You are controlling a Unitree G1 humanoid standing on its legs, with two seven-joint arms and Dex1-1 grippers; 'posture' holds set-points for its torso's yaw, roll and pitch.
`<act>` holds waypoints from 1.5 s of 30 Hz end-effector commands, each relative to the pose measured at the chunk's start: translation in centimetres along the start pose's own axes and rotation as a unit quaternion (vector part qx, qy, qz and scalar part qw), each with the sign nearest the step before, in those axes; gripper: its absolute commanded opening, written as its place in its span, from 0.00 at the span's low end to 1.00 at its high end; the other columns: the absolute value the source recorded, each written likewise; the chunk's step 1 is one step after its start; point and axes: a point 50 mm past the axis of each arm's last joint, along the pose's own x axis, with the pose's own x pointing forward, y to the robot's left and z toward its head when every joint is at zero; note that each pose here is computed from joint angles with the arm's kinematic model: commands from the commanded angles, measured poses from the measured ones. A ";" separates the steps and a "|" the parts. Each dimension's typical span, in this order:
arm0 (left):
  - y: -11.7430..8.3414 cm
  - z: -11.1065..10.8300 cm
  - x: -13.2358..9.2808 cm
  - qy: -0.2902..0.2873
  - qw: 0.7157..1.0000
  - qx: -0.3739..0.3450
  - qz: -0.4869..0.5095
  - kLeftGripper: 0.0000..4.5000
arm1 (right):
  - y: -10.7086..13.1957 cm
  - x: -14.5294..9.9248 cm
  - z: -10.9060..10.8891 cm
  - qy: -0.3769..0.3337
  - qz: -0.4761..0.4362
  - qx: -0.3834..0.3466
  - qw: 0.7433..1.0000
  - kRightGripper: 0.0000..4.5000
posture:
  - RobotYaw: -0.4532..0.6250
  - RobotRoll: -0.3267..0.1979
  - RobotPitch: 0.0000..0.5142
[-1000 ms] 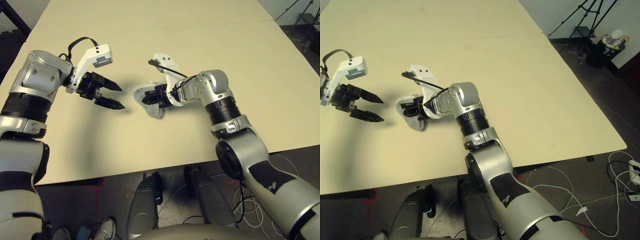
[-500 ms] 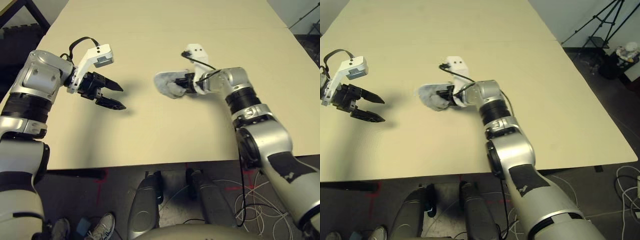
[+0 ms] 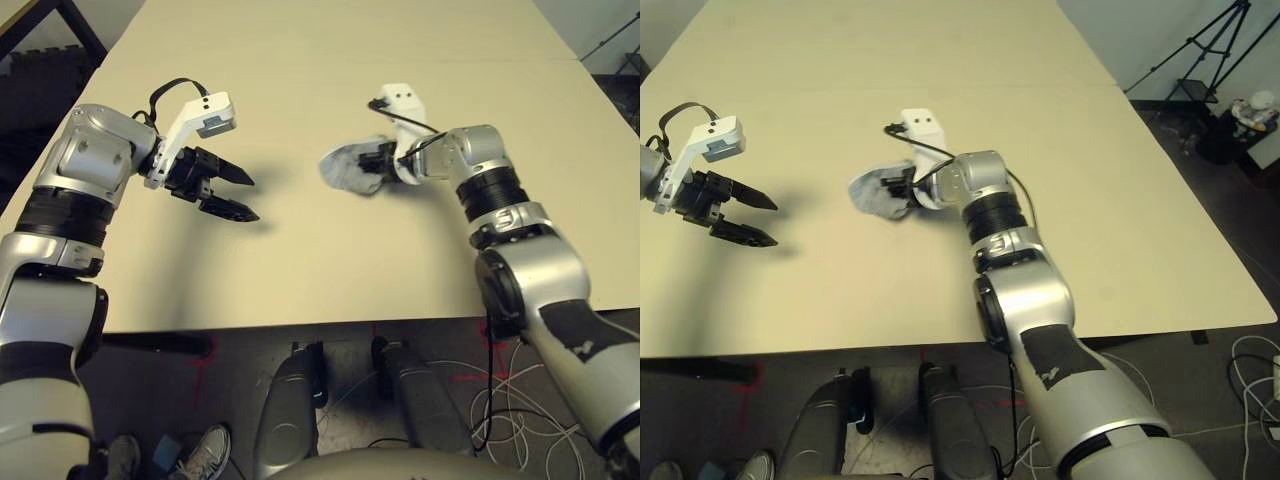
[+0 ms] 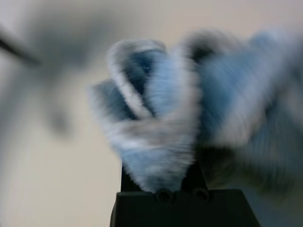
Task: Wipe the water off the table with a rag.
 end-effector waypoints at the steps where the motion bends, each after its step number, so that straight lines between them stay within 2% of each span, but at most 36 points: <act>1: 0.1 0.0 -0.1 -0.004 1.000 -0.003 0.000 1.00 | 0.8 0.1 -1.1 0.022 0.018 0.010 1.000 0.01 | 0.32 0.62 0.48; 3: 0.0 0.0 0.0 -0.004 1.000 -0.002 -0.001 1.00 | -0.2 -0.2 -1.2 0.016 -0.001 0.013 1.000 0.01 | 0.32 0.62 0.48; 7: 0.0 0.1 0.2 -0.008 1.000 0.001 -0.004 1.00 | -6.2 -2.7 -1.0 -0.029 -0.134 0.003 0.991 0.01 | 0.31 0.62 0.49; 9: -0.1 0.1 0.3 -0.008 1.000 0.002 -0.005 1.00 | -8.2 -4.0 -0.8 -0.043 -0.173 0.008 0.984 0.01 | 0.31 0.62 0.49; 14: 0.0 0.2 0.4 -0.013 1.000 0.005 -0.003 1.00 | -13.7 -9.9 0.2 -0.098 -0.312 -0.023 0.945 0.01 | 0.32 0.62 0.51; 18: -0.2 0.2 0.7 -0.026 1.000 0.007 -0.004 1.00 | -15.8 -14.4 0.9 -0.149 -0.362 0.029 0.920 0.01 | 0.32 0.62 0.52; 21: 0.1 0.4 0.9 -0.039 0.999 0.010 0.007 1.00 | -16.6 -16.5 0.5 -0.155 -0.383 0.046 0.909 0.01 | 0.31 0.62 0.53; 25: 0.6 0.9 1.5 -0.069 0.997 0.012 0.027 1.00 | -17.9 -18.7 -1.5 -0.151 -0.408 0.103 0.895 0.01 | 0.31 0.62 0.53; 29: 0.6 1.0 1.9 -0.079 0.996 0.010 0.028 1.00 | -18.6 -20.7 -2.9 -0.177 -0.431 0.138 0.874 0.01 | 0.30 0.62 0.54; 32: 0.7 0.9 1.9 -0.080 0.996 0.009 0.028 1.00 | -18.1 -23.1 -1.2 -0.237 -0.439 0.127 0.857 0.01 | 0.29 0.62 0.54; 36: 0.9 1.0 1.9 -0.080 0.996 0.008 0.031 1.00 | -16.2 -25.8 2.9 -0.324 -0.424 0.108 0.839 0.01 | 0.29 0.62 0.53; 39: 0.9 1.2 2.0 -0.082 0.996 0.010 0.030 1.00 | -15.0 -27.0 5.0 -0.368 -0.405 0.113 0.829 0.01 | 0.28 0.62 0.53; 42: 1.0 1.2 2.0 -0.082 0.996 0.010 0.030 1.00 | -14.5 -27.4 5.7 -0.397 -0.385 0.144 0.821 0.01 | 0.28 0.62 0.54; 45: 1.0 1.1 2.1 -0.082 0.996 0.009 0.030 1.00 | -14.5 -27.2 5.3 -0.405 -0.369 0.181 0.817 0.01 | 0.28 0.62 0.55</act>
